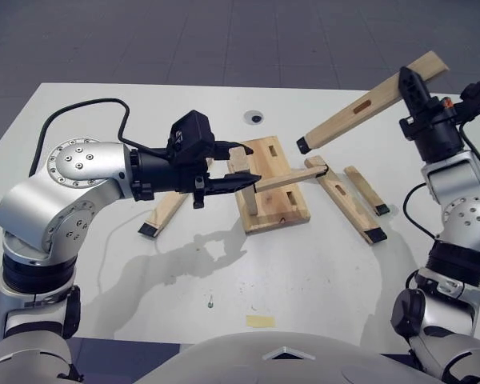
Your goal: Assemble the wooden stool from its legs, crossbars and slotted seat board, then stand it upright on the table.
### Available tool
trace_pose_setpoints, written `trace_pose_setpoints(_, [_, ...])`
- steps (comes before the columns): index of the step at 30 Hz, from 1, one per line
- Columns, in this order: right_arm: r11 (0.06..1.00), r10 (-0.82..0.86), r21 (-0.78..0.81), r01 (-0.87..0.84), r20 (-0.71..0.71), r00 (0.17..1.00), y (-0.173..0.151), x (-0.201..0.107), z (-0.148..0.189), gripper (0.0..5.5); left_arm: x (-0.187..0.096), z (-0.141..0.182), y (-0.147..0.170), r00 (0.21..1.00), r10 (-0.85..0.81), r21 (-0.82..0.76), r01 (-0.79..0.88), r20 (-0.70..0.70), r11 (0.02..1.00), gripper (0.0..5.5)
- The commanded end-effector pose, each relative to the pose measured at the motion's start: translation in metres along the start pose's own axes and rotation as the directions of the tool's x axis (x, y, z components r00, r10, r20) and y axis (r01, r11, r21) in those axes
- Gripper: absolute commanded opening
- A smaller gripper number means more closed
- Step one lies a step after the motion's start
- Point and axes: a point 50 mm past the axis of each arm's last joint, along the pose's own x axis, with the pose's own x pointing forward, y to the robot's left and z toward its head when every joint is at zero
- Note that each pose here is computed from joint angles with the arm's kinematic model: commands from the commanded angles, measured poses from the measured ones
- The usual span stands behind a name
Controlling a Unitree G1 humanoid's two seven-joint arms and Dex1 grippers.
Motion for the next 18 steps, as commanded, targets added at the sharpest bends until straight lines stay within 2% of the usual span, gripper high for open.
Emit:
trace_pose_setpoints(1, [0.994,0.027,-0.101,-0.029,-0.022,0.999,0.010,-0.003,-0.012,1.01,0.014,-0.018,-0.001,0.990,0.142,-0.003,-0.142,-0.023,0.990,2.03])
trace_pose_setpoints(9, [0.952,0.064,-0.296,-0.072,-0.038,0.997,0.022,-0.007,-0.020,1.01,0.038,-0.036,-0.013,0.962,0.272,-0.078,-0.273,-0.017,0.959,2.02])
trace_pose_setpoints(18, [0.923,0.145,-0.347,-0.164,-0.082,0.986,0.037,-0.006,-0.032,1.01,0.044,-0.031,-0.013,0.949,0.316,-0.103,-0.314,0.008,0.944,2.02])
